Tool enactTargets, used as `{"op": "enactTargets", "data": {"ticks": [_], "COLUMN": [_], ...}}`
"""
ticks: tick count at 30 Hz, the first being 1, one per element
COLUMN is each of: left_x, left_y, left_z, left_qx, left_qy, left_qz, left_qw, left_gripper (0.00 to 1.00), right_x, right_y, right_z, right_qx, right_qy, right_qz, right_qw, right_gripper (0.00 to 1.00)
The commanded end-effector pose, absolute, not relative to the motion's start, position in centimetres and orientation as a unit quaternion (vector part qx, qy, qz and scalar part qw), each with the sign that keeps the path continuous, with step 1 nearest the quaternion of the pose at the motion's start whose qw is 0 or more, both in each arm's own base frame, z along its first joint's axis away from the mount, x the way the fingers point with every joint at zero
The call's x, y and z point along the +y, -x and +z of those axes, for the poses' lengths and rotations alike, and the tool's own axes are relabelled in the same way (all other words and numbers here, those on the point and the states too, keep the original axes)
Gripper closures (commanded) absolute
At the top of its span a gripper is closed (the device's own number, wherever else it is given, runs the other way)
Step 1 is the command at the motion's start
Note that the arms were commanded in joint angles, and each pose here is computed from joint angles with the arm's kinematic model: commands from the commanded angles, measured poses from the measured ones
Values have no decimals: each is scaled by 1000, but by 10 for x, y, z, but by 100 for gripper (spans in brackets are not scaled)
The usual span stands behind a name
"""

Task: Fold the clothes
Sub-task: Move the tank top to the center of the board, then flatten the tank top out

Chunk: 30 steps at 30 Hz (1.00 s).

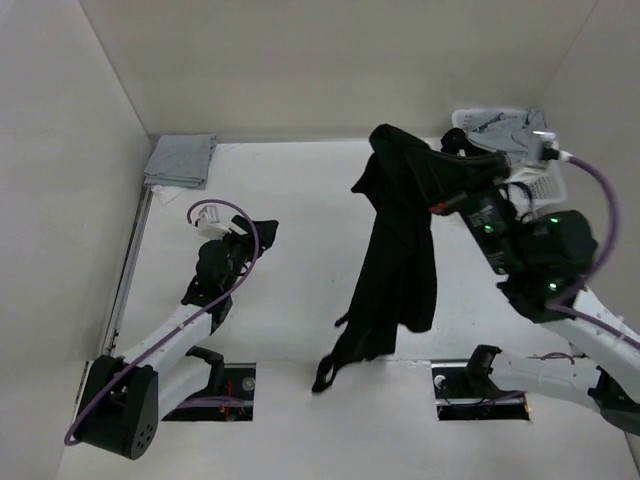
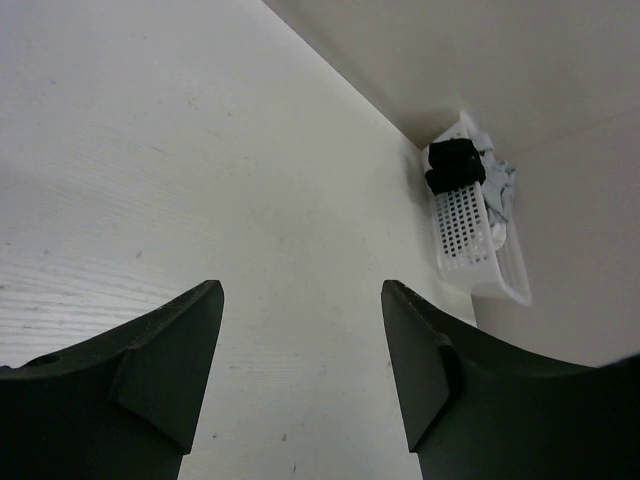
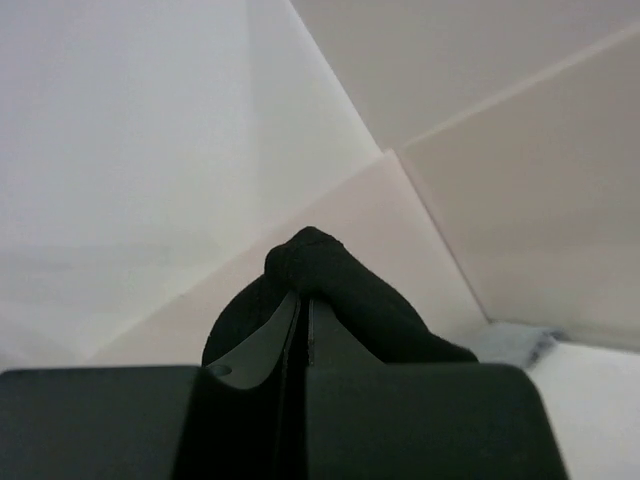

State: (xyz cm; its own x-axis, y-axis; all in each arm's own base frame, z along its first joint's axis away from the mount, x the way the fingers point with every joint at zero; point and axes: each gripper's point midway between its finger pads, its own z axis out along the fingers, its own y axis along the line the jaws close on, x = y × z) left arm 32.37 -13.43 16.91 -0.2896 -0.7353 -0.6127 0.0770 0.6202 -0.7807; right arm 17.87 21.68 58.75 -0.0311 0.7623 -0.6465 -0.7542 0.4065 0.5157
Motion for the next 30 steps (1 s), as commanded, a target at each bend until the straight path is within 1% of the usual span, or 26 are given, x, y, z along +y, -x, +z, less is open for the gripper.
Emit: {"op": "enactTargets", "data": {"ticks": [1, 4, 6, 7, 9, 11, 12, 13, 15, 17, 18, 19, 20, 21, 22, 23, 24, 26, 27, 30], "left_x": [-116, -113, -114, -115, -115, -115, -116, -118, -126, -136, -144, -150, -159, -172, -181, -196, -211, -235, -250, -285], "left_y": [-320, -319, -317, -315, -311, -307, -304, -300, -291, -279, -271, -264, -256, -249, -244, -238, -234, -226, -221, -203], "left_z": [158, 149, 143, 137, 127, 118, 115, 109, 98, 87, 81, 78, 75, 76, 77, 80, 83, 87, 87, 81], "left_qx": [719, 729, 740, 749, 764, 778, 785, 795, 815, 836, 846, 852, 858, 861, 863, 865, 866, 865, 866, 867], "left_qy": [256, 257, 251, 246, 240, 229, 224, 216, 194, 168, 153, 141, 125, 103, 88, 66, 45, 9, -17, -91], "left_qz": [-345, -332, -323, -312, -294, -275, -267, -257, -242, -232, -230, -228, -230, -237, -240, -241, -241, -238, -232, -208], "left_qw": [546, 540, 535, 530, 523, 517, 512, 505, 489, 468, 456, 449, 442, 437, 435, 435, 437, 442, 443, 443], "left_gripper": [37, 38, 39, 40, 41, 42, 43, 45, 49, 52, 52, 52, 52, 52, 52, 51, 51, 50, 51, 59], "right_x": [273, 285, 287, 289, 285, 277, 274, 272, 262, 254, 254, 252, 251, 249, 247, 244, 239, 231, 228, 217], "right_y": [-267, -361, -403, -457, -508, -552, -560, -563, -550, -527, -507, -491, -472, -448, -427, -410, -388, -362, -347, -314], "right_z": [487, 411, 386, 361, 344, 327, 324, 324, 319, 309, 294, 281, 266, 245, 226, 208, 188, 159, 145, 118], "right_qx": [571, 634, 654, 674, 686, 706, 710, 713, 718, 726, 737, 747, 758, 770, 778, 787, 797, 810, 817, 830], "right_qy": [-14, -45, -57, -70, -97, -133, -140, -144, -141, -131, -123, -120, -116, -115, -117, -118, -119, -129, -131, -135], "right_qz": [506, 478, 470, 461, 455, 452, 449, 446, 427, 403, 388, 375, 363, 350, 339, 331, 321, 308, 302, 294], "right_qw": [647, 606, 590, 573, 560, 529, 524, 522, 531, 542, 539, 535, 529, 521, 515, 507, 498, 482, 473, 454], "right_gripper": [98, 98, 98, 96, 92, 79, 71, 66, 58, 56, 57, 64, 72, 86, 98, 100, 100, 100, 98, 89]}}
